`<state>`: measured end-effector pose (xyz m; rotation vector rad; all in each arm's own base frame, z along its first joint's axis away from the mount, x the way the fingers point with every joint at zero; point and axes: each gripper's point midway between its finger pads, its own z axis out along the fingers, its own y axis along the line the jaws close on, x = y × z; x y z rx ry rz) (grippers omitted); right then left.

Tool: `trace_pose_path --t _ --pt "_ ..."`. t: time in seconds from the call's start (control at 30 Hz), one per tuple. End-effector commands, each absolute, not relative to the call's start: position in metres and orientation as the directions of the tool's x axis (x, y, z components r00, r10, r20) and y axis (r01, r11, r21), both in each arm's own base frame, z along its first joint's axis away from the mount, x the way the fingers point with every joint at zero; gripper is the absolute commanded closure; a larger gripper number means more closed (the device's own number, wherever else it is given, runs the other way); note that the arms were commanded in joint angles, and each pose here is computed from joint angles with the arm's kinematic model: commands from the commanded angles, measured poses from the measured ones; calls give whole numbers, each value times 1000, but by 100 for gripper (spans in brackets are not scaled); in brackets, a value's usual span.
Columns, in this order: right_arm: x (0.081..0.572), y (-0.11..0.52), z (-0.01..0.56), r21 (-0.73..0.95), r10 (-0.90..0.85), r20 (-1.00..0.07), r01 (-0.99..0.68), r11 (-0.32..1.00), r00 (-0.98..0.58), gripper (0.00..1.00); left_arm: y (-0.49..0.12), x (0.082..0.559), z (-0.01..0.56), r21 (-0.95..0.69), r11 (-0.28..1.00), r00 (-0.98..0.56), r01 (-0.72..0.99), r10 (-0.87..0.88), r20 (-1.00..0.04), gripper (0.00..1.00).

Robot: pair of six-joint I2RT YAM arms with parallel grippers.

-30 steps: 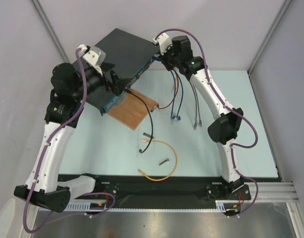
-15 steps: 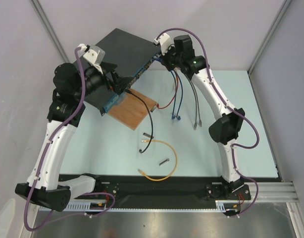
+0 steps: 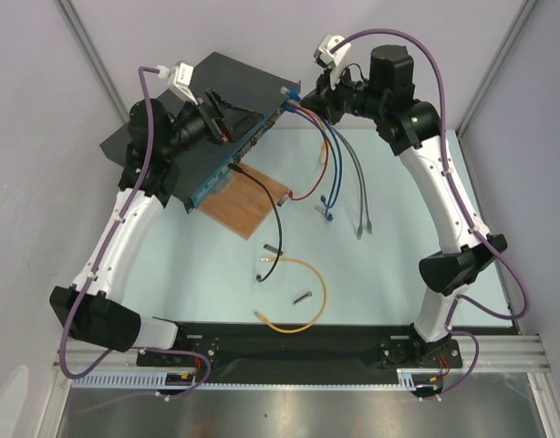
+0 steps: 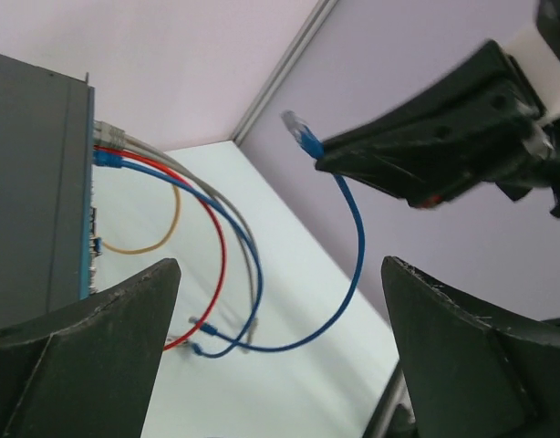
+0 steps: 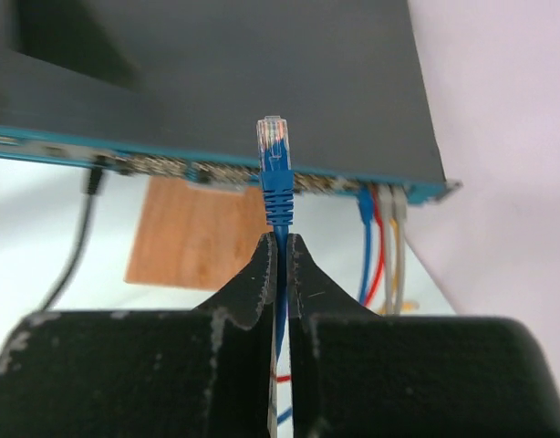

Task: Insert the plug into the switch port
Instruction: Insert the connector into the switch port.

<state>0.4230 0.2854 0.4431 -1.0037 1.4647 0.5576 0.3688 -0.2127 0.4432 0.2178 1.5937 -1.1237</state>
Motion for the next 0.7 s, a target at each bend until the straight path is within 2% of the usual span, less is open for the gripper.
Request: trace_pose_path --t 0.0,0.23,0.37,0.57,0.6,0.67 --pt "394 307 458 -212 -212 -969 -880 425 131 100 -216 364 477 -621 413 -386 666 -522 -760 2" --pt "377 328 462 -220 -197 -968 -897 382 154 100 -224 369 470 -685 355 -439 636 -563 -700 2" --pt "368 335 469 -231 -178 -968 -904 359 177 100 -226 377 459 -724 358 -475 590 -571 -670 7" --pt "354 349 472 -264 -173 -960 -913 311 218 100 -229 386 447 -780 331 -528 532 -591 -610 20" --pt "353 350 472 -275 -176 -957 -911 306 230 100 -230 386 447 -789 319 -537 525 -594 -598 29" --pt "352 354 472 -286 -180 -954 -910 301 240 100 -231 386 446 -795 303 -547 525 -596 -588 40"
